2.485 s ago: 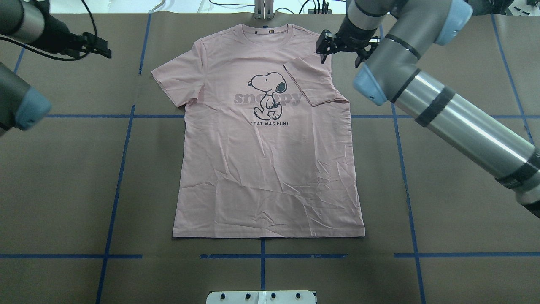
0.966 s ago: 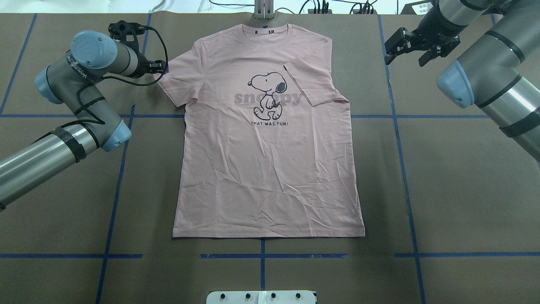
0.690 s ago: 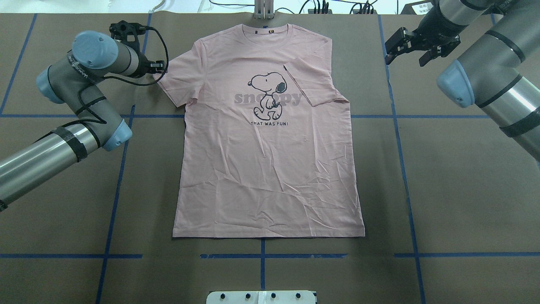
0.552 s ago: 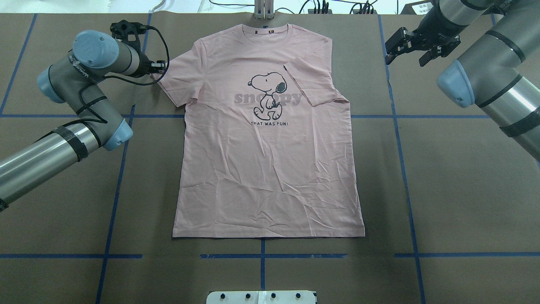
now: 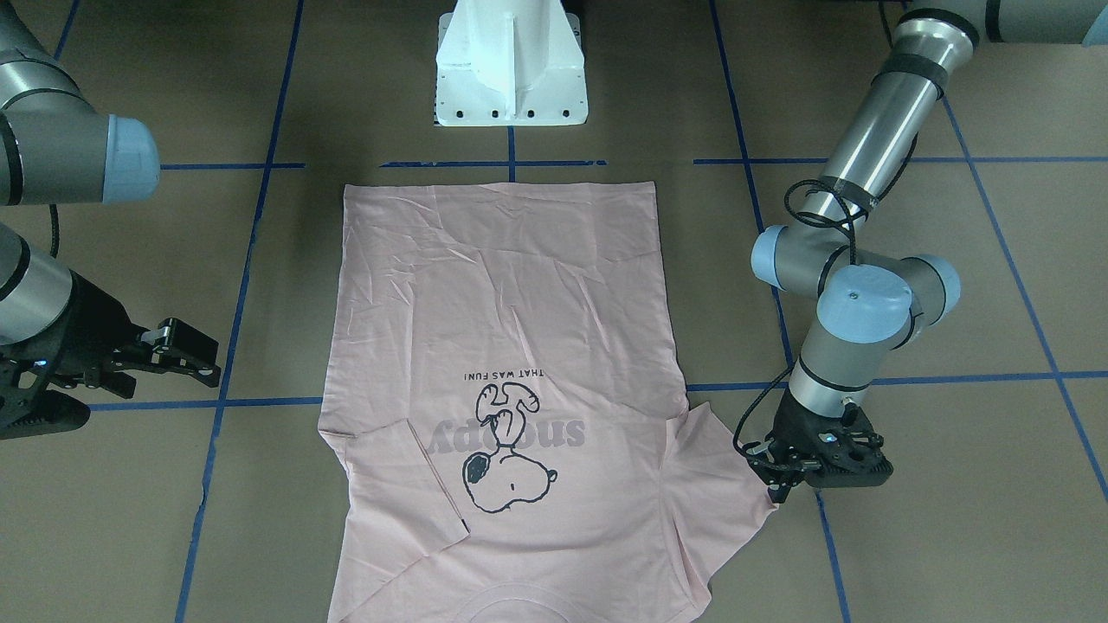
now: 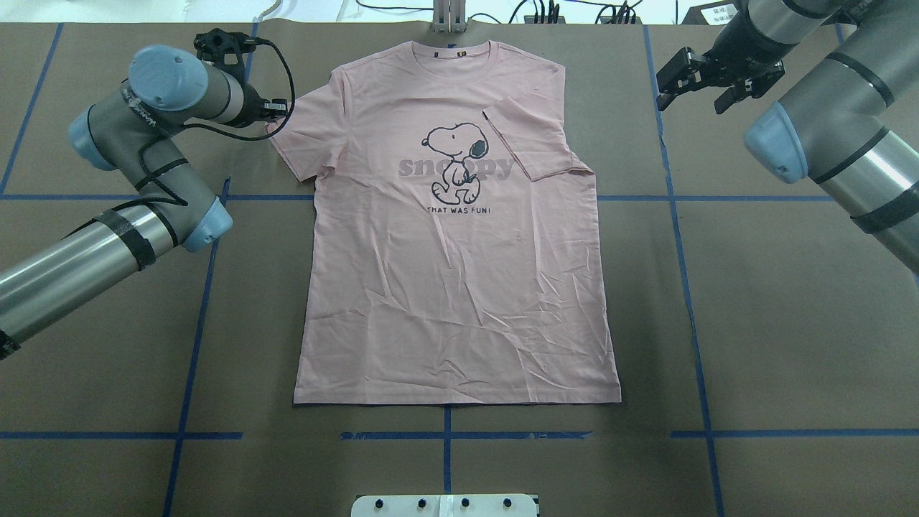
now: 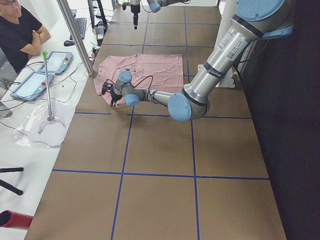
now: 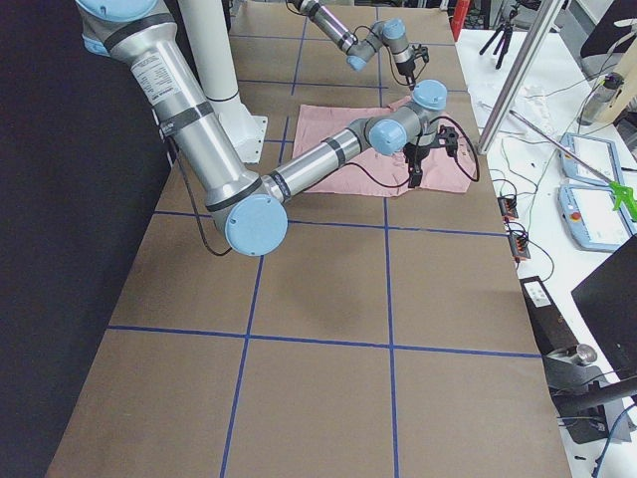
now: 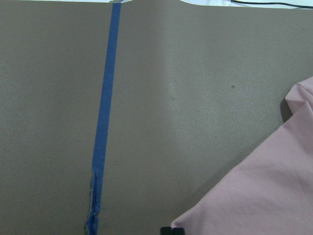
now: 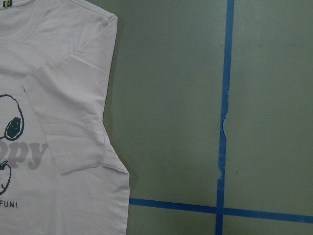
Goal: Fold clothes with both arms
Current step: 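Grasp the sleeve nearest the left gripper and fold it inward, then release the folded sleeve and lift the left gripper away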
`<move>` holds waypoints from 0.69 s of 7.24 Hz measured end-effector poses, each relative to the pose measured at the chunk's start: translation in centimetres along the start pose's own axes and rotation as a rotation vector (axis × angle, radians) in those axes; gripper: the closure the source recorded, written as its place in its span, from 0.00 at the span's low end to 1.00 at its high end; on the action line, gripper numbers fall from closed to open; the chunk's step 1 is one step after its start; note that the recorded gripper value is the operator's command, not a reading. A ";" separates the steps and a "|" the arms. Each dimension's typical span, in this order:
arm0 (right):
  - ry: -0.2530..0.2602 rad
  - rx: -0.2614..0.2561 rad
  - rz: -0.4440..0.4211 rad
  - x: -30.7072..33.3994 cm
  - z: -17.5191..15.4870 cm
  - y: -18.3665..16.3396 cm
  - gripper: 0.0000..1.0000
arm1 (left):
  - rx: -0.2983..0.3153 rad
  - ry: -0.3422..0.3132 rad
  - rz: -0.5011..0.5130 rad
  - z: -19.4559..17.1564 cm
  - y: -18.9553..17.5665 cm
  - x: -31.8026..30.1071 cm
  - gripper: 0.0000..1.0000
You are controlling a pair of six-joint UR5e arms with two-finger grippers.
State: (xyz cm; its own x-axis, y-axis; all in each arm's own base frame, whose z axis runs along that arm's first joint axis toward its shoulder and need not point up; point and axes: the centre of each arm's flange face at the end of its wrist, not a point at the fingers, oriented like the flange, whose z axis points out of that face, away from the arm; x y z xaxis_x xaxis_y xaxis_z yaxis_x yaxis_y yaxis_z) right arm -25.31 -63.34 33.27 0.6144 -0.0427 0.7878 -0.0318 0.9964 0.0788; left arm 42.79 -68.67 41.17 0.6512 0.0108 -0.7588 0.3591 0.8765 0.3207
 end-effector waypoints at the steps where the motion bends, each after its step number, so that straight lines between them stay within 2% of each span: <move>1: 0.001 0.000 0.000 0.1 0.1 0.0 0.00 | -0.008 0.014 -0.006 -1.6 -1.2 2.8 1.00; 3: 0.000 0.000 0.000 0.2 0.1 0.0 0.00 | -0.023 0.021 -0.080 -3.9 -3.6 9.7 1.00; 5: 0.002 0.001 0.000 0.5 0.2 0.0 0.00 | -0.046 0.025 -0.201 -3.3 -2.8 17.0 1.00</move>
State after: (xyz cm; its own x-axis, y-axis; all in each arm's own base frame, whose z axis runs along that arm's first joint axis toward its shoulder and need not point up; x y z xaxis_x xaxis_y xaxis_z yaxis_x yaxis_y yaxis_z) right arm -25.22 -63.39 33.78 0.6163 -0.0422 0.7863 -0.0325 0.9964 0.0789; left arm 50.68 -69.37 25.49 0.5523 -0.1547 -0.8192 0.4487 0.8833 0.1356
